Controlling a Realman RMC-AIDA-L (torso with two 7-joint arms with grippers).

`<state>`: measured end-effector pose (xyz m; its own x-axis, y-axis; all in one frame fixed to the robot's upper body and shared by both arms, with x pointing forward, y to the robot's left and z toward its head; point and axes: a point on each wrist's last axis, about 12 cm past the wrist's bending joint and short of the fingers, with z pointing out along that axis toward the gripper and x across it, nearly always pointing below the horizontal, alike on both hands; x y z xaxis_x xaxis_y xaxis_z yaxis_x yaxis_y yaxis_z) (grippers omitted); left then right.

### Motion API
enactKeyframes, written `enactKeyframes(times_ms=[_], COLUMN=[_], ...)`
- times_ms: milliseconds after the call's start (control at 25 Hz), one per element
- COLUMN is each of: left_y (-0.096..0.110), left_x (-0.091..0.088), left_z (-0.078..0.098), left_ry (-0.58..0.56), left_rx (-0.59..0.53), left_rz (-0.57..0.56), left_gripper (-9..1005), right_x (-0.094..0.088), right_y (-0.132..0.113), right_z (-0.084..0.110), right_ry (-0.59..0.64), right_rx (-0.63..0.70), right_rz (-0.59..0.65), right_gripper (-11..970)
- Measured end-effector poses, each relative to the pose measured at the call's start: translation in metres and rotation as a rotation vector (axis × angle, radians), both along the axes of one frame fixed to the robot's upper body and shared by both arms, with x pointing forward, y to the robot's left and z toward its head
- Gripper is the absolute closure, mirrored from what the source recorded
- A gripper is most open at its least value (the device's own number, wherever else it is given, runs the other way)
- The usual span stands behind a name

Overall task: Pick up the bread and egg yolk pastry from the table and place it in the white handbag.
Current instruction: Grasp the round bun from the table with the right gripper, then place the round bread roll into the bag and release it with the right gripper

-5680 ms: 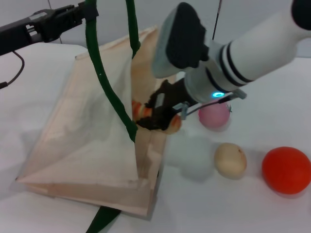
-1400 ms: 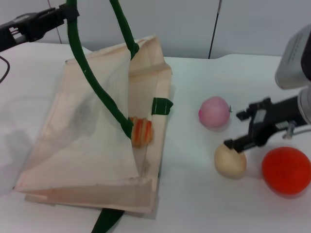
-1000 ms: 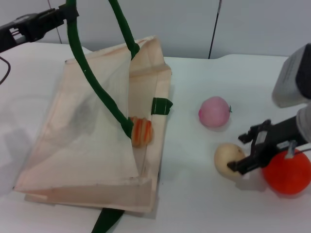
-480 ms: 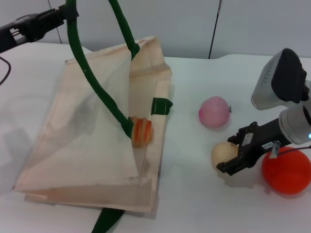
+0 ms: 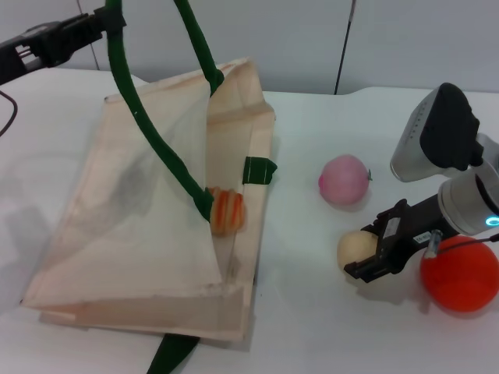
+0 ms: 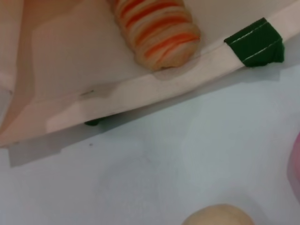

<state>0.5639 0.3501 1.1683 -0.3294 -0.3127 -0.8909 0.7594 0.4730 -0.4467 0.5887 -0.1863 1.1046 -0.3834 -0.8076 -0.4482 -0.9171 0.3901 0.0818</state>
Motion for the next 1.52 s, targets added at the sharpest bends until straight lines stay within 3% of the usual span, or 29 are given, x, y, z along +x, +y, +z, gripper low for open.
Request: enactKeyframes(times_ms=[280,720,1000,1120,1160,1520], left_y=[0.001,0.001,-0.004,-0.009,-0.010,-0.017], left_x=[-0.001,-0.001,0.003,0.007,0.008,0.014], left_z=[-0.001,-0.001,0.001,0.003,0.003,0.007], left_ry=[0.003,0.004,-0.002,-0.009,-0.012,-0.018], left_rx=[0.001,0.001,-0.009,-0.014,-0.016,-0.022], left_rz=[0.006,0.006,-0.013,-0.028,-0.033,-0.058], left_gripper=[864,864,864,863,863,863], right_x=[-0.003,-0.006,0.013,0.022,0.026,0.036], right_y=[0.000,-0.009,0.040,0.063,0.081,0.134], right_z=[0.010,0.047,0.068,0.066,0.062,0.049], right_ry=[-0.018,-0.140,-0.234,-0.244,-0.246,-0.282], right_rx=[0.006,0.073,0.161,0.176,0.189,0.185], right_rz=[0.030,0.010,0.116,0.147,0.175,0.242], right_gripper=[263,311,313,318,321,338])
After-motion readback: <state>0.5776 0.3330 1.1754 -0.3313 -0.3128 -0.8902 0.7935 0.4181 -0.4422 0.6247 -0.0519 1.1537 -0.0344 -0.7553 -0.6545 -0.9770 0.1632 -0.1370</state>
